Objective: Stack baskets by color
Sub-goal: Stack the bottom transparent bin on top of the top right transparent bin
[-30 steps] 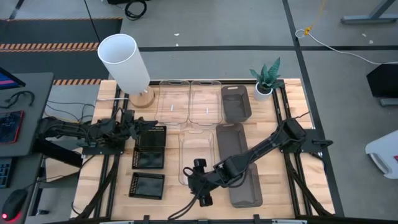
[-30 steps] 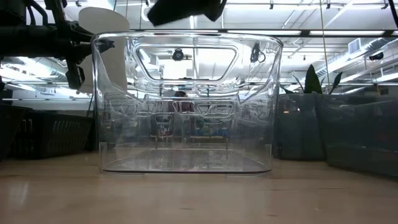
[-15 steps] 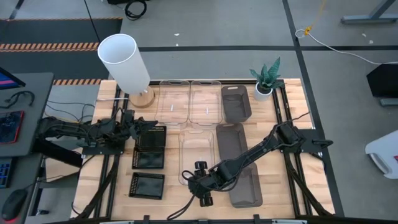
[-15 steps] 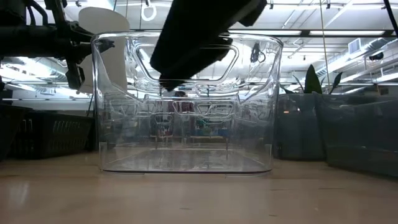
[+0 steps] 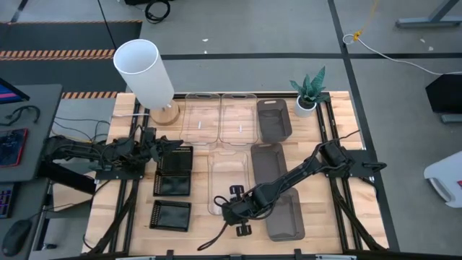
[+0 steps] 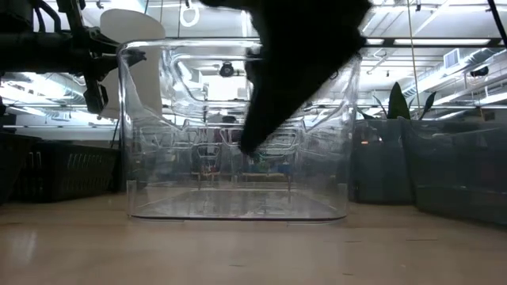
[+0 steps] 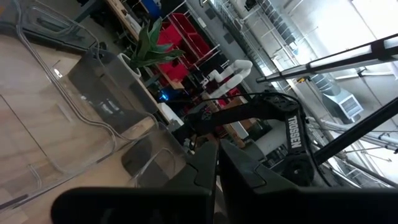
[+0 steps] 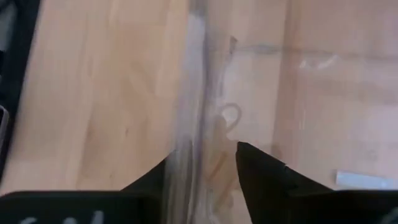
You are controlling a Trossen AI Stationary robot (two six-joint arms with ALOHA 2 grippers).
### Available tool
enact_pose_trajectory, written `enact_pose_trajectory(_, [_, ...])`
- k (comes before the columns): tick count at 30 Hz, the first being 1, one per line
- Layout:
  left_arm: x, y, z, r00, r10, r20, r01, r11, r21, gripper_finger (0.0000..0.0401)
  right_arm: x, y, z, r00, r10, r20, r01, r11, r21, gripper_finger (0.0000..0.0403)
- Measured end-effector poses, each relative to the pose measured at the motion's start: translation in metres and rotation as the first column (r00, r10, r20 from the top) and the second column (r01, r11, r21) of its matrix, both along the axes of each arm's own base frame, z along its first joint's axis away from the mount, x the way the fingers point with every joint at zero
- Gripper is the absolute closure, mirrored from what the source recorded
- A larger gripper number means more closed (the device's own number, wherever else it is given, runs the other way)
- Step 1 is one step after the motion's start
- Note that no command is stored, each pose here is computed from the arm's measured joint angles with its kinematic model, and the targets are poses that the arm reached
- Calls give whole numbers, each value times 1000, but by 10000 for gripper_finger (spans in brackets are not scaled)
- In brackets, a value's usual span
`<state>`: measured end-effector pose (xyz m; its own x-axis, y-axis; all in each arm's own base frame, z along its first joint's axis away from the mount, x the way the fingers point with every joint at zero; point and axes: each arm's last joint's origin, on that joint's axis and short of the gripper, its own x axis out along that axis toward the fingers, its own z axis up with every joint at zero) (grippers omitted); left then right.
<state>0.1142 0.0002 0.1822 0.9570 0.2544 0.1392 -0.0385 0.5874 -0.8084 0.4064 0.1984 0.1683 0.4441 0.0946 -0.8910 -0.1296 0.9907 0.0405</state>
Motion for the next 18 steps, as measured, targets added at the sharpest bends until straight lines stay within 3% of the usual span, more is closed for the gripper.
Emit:
enact_pose_trajectory(10, [0,0,0,1000,0,0,0,1000,0,372,-2,2,-1,999,31,-28,-29,999,40,375])
enact_pose_trajectory(18, [0,0,0,1000,0,0,0,1000,0,380,-2,2,1,998,41,-40,-39,998,56,377])
